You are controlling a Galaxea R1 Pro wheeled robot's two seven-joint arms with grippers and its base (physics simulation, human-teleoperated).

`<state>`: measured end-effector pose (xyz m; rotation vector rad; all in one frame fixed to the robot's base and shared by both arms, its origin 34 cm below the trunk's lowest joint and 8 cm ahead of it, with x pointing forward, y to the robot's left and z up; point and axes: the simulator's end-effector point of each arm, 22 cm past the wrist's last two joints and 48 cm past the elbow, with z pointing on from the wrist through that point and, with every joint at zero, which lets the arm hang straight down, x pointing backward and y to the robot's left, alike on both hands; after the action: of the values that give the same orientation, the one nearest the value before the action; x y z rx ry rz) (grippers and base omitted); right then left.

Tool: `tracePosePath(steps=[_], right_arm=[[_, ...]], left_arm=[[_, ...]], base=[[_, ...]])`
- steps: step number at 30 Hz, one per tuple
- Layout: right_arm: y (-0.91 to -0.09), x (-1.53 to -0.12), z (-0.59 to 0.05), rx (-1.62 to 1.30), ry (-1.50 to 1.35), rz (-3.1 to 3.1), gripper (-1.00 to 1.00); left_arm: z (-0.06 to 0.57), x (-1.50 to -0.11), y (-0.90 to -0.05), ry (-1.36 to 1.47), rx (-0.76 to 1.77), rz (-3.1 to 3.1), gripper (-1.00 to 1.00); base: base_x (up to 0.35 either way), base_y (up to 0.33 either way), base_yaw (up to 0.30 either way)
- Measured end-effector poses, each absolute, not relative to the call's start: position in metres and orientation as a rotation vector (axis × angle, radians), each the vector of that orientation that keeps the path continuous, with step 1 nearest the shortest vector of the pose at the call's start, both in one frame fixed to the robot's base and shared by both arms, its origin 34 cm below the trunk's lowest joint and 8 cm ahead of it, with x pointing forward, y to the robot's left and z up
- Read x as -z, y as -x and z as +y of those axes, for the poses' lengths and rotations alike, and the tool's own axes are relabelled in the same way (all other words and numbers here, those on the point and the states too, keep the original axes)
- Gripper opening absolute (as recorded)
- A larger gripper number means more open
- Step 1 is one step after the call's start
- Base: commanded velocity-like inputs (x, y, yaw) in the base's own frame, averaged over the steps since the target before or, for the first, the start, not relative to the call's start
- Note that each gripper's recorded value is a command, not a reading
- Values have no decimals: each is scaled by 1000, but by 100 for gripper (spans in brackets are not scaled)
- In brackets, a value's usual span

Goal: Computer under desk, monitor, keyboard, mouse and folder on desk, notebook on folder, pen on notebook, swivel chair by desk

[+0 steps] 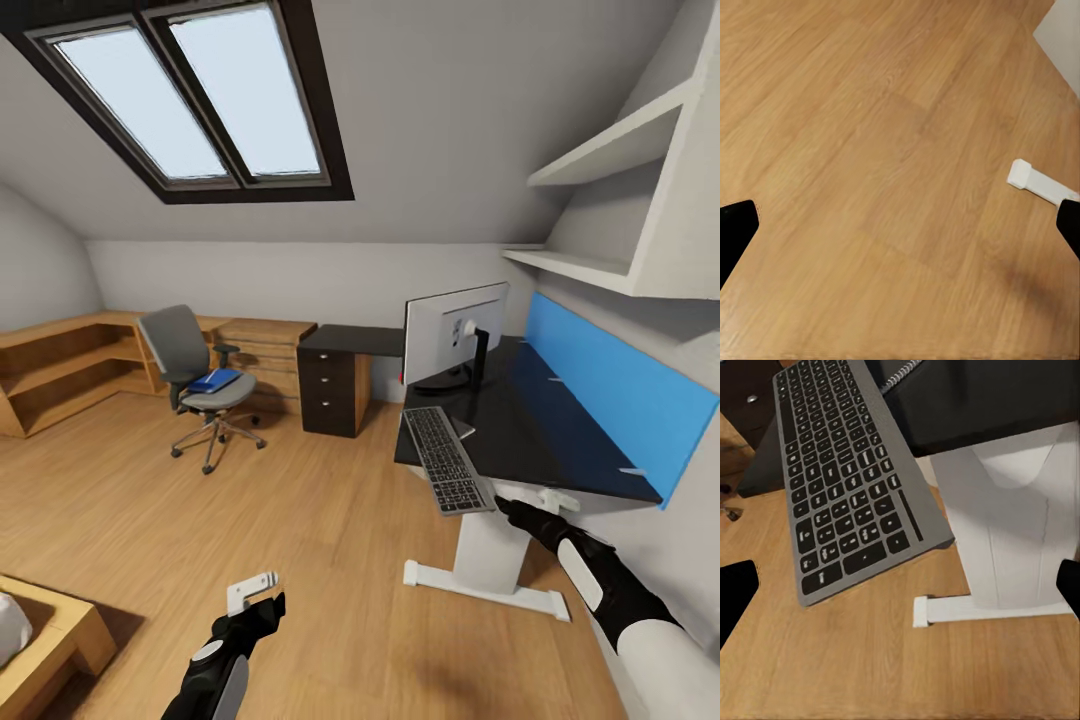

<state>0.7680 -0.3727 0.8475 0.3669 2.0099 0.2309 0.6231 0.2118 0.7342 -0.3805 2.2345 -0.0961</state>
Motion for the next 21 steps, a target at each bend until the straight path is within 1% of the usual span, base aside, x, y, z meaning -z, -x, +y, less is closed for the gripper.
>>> tracePosePath(steps=[8, 12, 15, 20, 21], right_arm=[[-769, -853, -366, -305, -357, 1987, 100], [-769, -857, -359, -372, -340, 1965, 100], [-767, -859, -356, -419, -337, 1951, 100], [-759, -864, -368, -545, -390, 1912, 100], [-755, -870, -375, -624, -451, 1872, 100]], left_arm=[[212, -734, -623, 379, 95, 2235, 100], [212, -735, -623, 378, 97, 2234, 100], [211, -735, -623, 377, 99, 2233, 100], [208, -736, -624, 374, 106, 2233, 100], [206, -739, -625, 372, 112, 2228, 100]], base=[[-336, 0, 0], [-275, 0, 0], [-149, 0, 0], [-43, 0, 0], [-11, 0, 0]])
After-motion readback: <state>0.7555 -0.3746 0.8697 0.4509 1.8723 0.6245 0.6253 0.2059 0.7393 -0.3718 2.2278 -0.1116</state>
